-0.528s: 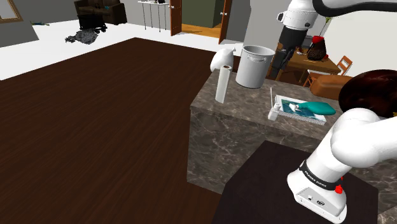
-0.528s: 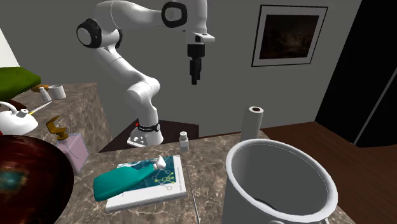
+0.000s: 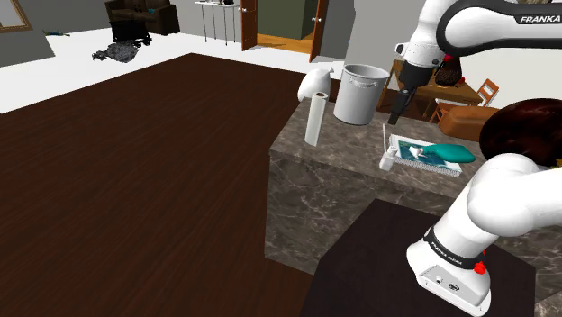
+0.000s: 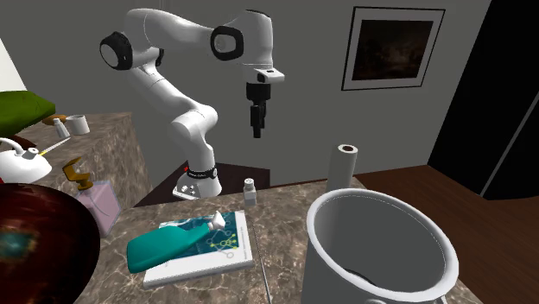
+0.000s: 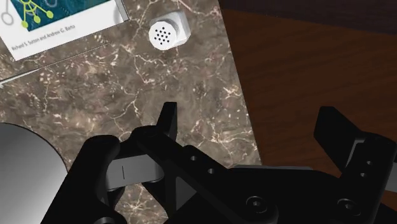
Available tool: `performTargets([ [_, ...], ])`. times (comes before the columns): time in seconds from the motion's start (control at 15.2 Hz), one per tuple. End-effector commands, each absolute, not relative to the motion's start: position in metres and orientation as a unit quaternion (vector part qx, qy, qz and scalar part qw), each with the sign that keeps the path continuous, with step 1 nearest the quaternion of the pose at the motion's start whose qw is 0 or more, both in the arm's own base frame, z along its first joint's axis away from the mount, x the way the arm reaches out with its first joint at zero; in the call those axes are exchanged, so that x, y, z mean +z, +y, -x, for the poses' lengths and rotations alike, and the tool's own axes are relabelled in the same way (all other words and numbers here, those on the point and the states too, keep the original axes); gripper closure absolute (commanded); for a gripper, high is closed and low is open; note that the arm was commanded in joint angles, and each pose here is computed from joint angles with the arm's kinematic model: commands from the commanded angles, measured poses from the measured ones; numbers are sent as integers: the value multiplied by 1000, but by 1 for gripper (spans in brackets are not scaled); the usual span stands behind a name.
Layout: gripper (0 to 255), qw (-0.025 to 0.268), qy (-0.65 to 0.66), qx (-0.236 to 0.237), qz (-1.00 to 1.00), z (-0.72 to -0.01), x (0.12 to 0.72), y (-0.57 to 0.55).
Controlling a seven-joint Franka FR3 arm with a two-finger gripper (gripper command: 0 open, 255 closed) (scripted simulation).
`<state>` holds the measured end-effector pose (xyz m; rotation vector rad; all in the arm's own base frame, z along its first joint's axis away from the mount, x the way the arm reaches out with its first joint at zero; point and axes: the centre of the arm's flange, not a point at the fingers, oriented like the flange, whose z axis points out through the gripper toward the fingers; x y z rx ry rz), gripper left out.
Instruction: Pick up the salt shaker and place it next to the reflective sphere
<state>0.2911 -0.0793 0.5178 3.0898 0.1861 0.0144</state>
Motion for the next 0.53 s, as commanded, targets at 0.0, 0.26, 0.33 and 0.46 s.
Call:
performTargets([
  [0.0, 0, 20, 69, 5, -997, -289, 495, -94],
  [0.26, 0, 13, 85, 6, -996, -284, 454, -129],
  [0.33, 0, 11, 89, 6, -996, -283, 444, -138],
  [0.46, 0, 8, 96, 7, -995, -281, 423, -155],
])
